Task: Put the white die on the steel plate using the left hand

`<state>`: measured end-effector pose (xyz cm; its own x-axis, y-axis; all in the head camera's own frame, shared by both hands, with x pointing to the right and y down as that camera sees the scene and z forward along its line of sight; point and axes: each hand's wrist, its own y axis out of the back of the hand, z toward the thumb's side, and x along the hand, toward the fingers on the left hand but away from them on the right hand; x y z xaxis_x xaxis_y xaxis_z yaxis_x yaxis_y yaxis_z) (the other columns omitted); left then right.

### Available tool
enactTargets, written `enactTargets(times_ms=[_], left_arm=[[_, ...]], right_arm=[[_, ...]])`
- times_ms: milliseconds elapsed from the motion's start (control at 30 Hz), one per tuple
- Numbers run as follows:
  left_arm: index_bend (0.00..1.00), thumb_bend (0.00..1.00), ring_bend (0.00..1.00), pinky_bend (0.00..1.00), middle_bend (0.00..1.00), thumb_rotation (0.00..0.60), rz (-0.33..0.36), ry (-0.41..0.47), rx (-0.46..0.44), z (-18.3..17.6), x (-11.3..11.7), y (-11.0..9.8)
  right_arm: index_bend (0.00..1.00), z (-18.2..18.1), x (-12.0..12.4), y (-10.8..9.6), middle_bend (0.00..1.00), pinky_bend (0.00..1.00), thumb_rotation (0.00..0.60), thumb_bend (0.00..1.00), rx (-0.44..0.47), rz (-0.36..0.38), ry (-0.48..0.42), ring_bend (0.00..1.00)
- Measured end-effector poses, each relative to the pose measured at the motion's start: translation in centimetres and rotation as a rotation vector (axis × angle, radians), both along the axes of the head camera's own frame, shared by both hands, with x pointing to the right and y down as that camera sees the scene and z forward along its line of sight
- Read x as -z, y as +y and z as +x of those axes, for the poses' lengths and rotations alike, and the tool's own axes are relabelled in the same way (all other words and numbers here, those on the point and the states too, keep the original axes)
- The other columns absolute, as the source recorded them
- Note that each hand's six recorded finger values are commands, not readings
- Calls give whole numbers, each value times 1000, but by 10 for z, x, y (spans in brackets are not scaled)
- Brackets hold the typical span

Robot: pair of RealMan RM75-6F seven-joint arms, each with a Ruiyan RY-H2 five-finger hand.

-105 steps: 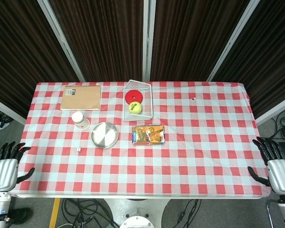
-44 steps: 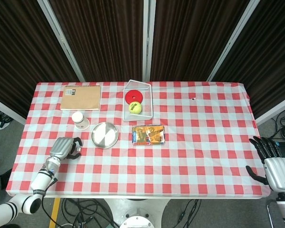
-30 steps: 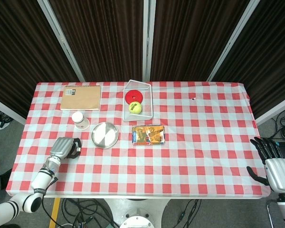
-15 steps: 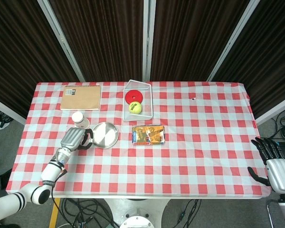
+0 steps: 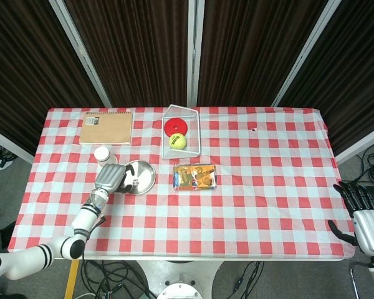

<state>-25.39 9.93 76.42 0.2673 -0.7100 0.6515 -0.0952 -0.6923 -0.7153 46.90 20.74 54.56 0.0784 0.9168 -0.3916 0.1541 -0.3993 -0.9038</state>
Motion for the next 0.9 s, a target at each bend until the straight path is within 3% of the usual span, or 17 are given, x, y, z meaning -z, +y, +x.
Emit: enactTargets(times_ms=[200, 467, 600, 733, 900], left_arm=[[377, 217, 782, 978, 742, 600, 35, 17, 33, -7, 15, 3], [408, 210, 651, 827, 639, 600, 69, 82, 230, -63, 40, 5], [390, 194, 490, 670, 516, 600, 73, 116, 364, -94, 40, 1], [245, 150, 199, 360, 244, 600, 67, 186, 509, -117, 34, -6], [198, 136, 109, 241, 157, 600, 49, 286, 642, -131, 22, -18]], right_arm=[[79, -1, 1, 0, 74, 0, 600, 221, 4, 4, -3, 0], [79, 0, 0, 0, 74, 0, 600, 221, 9, 2, -5, 0], [79, 0, 1, 0, 74, 0, 600, 221, 10, 5, -5, 0], [79, 1, 1, 0, 74, 0, 600, 221, 7, 4, -1, 0], [79, 0, 1, 0, 74, 0, 600, 221, 5, 2, 3, 0]])
